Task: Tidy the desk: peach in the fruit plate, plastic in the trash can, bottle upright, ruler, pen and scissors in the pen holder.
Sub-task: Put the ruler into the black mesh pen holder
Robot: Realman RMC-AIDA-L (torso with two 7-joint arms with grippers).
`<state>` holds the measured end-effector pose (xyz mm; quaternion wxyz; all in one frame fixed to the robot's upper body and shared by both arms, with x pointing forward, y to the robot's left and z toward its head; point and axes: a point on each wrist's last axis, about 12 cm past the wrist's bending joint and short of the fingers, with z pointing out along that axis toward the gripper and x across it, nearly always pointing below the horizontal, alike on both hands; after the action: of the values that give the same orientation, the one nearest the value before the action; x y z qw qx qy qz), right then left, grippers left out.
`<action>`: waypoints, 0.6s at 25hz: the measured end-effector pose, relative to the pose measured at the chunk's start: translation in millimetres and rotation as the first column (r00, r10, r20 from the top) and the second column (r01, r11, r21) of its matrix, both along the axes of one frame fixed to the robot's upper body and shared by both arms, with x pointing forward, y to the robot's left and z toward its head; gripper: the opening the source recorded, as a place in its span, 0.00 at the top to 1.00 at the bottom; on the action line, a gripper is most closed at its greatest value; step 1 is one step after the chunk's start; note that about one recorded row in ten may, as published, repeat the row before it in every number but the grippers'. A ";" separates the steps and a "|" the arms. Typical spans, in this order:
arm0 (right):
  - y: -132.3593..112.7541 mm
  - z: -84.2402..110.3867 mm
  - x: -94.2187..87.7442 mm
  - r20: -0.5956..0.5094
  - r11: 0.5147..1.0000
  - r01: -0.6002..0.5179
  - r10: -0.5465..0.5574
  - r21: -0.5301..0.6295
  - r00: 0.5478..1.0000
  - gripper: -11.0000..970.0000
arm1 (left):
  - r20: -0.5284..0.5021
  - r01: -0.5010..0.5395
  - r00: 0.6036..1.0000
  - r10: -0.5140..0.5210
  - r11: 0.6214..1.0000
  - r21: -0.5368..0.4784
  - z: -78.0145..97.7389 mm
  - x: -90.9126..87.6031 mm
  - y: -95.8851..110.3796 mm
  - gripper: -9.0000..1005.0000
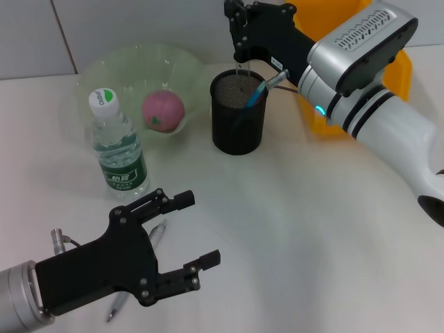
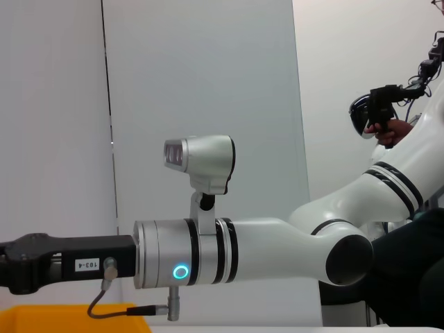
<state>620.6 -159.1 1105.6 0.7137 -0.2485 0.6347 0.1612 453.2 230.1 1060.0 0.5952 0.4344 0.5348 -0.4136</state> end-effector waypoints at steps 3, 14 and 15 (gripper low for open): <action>-1.9 -1.7 -0.4 -0.009 1.000 0.015 -0.015 0.008 1.000 0.98 | 0.000 0.000 1.000 0.000 1.000 0.000 0.0 0.0 0.0 0.21; -5.7 -8.1 -1.6 -0.028 0.999 0.038 -0.038 0.003 0.999 0.98 | 0.002 0.002 1.000 -0.002 1.000 -0.001 0.4 0.2 -0.2 0.21; -5.7 -8.3 -1.8 -0.028 0.999 0.038 -0.038 0.004 0.999 0.98 | 0.003 0.004 1.000 -0.004 1.000 -0.001 0.7 0.4 0.1 0.21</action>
<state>618.8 -164.8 1097.4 0.7084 -0.2325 0.6487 0.1526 453.6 230.2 1060.7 0.5953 0.4358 0.5329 -0.4144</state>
